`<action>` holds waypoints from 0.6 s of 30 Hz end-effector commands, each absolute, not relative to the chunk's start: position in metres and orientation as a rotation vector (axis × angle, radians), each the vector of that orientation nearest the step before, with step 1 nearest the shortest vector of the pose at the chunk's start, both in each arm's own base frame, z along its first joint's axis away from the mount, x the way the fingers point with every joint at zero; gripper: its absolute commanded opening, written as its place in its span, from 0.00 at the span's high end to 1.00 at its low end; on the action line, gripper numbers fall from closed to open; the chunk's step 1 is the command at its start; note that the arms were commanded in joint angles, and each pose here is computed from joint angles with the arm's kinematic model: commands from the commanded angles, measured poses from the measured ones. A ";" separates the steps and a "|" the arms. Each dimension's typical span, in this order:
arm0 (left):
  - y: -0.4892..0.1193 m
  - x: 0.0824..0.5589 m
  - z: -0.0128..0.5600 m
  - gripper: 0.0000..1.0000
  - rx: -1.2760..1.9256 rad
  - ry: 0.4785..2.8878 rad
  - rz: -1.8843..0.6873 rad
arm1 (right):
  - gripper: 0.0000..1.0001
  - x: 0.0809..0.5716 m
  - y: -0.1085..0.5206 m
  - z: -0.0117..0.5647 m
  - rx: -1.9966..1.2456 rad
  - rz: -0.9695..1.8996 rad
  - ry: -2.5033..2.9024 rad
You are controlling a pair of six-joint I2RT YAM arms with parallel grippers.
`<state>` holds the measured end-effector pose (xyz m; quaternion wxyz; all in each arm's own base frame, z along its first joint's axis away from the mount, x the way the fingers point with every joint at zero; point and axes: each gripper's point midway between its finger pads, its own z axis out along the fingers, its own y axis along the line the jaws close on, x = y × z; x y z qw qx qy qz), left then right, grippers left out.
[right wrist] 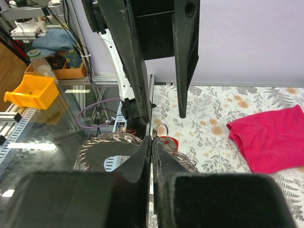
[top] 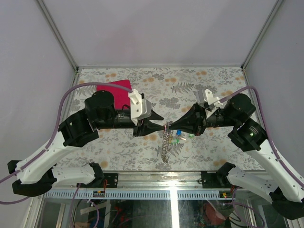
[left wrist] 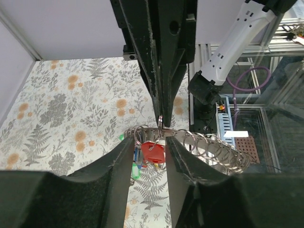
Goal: Put the keys on the keyring
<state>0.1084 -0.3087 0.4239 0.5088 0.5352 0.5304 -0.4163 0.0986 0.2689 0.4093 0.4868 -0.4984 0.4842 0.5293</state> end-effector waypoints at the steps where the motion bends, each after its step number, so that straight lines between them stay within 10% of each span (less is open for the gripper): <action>1: -0.308 0.092 0.443 0.70 1.332 1.114 -1.045 | 1.00 0.080 0.260 0.457 -1.219 1.276 0.971; 18: -0.308 0.095 0.449 0.62 1.323 1.078 -1.016 | 1.00 0.069 0.261 0.462 -1.254 1.357 0.941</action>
